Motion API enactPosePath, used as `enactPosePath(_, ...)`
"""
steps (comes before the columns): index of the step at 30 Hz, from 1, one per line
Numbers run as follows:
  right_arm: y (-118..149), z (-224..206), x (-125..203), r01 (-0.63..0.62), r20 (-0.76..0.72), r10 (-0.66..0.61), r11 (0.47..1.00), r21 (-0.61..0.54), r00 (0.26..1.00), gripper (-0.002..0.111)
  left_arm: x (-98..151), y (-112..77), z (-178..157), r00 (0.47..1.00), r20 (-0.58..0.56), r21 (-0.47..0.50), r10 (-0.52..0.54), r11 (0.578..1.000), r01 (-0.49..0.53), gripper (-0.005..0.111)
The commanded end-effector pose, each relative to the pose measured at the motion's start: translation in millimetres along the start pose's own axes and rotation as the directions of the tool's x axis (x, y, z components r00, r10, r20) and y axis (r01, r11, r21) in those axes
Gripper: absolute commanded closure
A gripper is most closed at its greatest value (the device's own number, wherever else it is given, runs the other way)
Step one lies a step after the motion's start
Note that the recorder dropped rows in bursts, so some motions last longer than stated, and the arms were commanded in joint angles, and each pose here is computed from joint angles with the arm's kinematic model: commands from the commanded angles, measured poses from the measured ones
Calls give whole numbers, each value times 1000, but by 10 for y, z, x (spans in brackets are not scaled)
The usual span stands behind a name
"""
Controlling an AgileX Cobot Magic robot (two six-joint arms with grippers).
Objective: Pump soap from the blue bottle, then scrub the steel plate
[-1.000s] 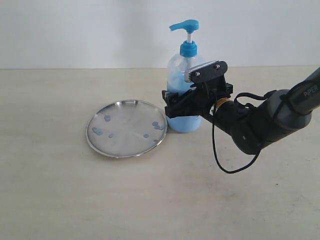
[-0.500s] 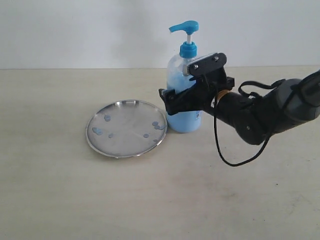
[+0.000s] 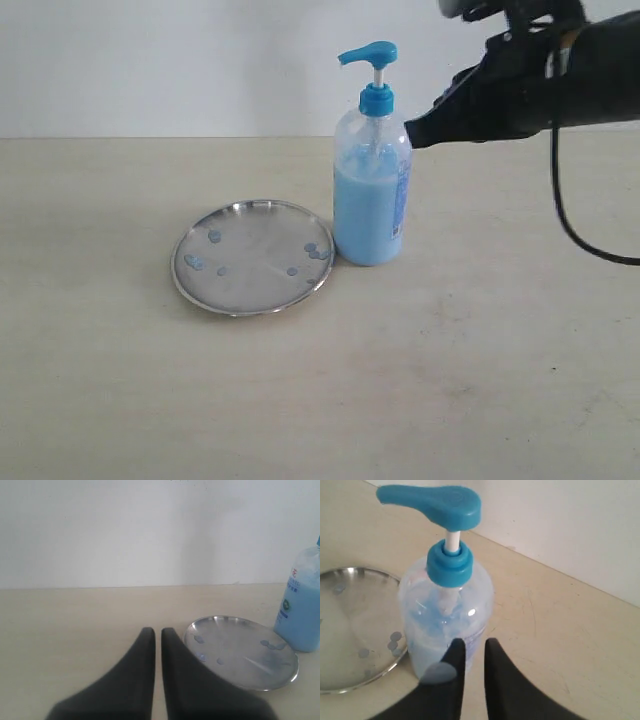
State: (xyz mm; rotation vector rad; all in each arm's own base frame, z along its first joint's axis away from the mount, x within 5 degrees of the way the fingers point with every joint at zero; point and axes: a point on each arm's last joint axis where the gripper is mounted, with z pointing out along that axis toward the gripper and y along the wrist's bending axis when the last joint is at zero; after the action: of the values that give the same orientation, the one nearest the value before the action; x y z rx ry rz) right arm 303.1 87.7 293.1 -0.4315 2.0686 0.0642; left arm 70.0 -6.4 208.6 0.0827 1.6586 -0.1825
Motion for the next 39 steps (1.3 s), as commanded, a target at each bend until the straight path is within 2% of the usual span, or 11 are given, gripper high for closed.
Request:
enactPosePath(1, -30, -608, 28, 1, -20, 0, 1000, 19, 1000, 107, 20, -6, -1, 1000, -4, 10, -15, 1000, 15, 102)
enactPosePath(5, -14, -1407, 209, 6, 241, -17, 999, 45, 970, 107, 20, 1, -1, 1000, -5, 2, -15, 1000, 15, 102)
enactPosePath(8, 31, -2087, 503, -45, 542, 14, 998, 45, 840, 107, 20, 1, -1, 1000, -5, 2, -15, 1000, 15, 102)
enactPosePath(10, 76, -2334, 826, -93, 646, 61, 996, 15, 761, 109, 20, 1, -1, 1000, -5, 2, -15, 1000, 15, 102)
enactPosePath(15, 189, -2115, 1589, -169, 632, 165, 984, -54, 757, 108, 20, -1, -1, 1000, -5, 3, -15, 1000, 15, 102)
enactPosePath(19, 248, -1772, 1976, -298, 562, 324, 944, -140, 761, 108, 20, -3, -1, 1000, -5, 6, -15, 1000, 15, 102)
enactPosePath(27, 286, -1666, 2156, -318, 357, 336, 942, -109, 872, 108, -30, -56, -7, 1000, 12, 63, -25, 998, 25, 102)
enactPosePath(30, 299, -1662, 2168, -431, 321, 460, 888, -162, 828, 108, -310, -110, -41, 992, 84, 116, -89, 990, 79, 102)
enactPosePath(34, 305, -1661, 2171, -508, 297, 545, 838, -197, 784, 108, -928, 31, -40, 967, 189, -74, -171, 979, 188, 102)
enactPosePath(36, 309, -1661, 2170, -527, 291, 566, 824, -207, 771, 108, -1290, -58, 81, 974, 204, -61, -98, 992, 112, 102)
enactPosePath(39, 311, -1658, 2179, -528, 281, 566, 824, -204, 775, 108, -1620, -389, 540, 989, 132, 92, 72, 992, -84, 102)
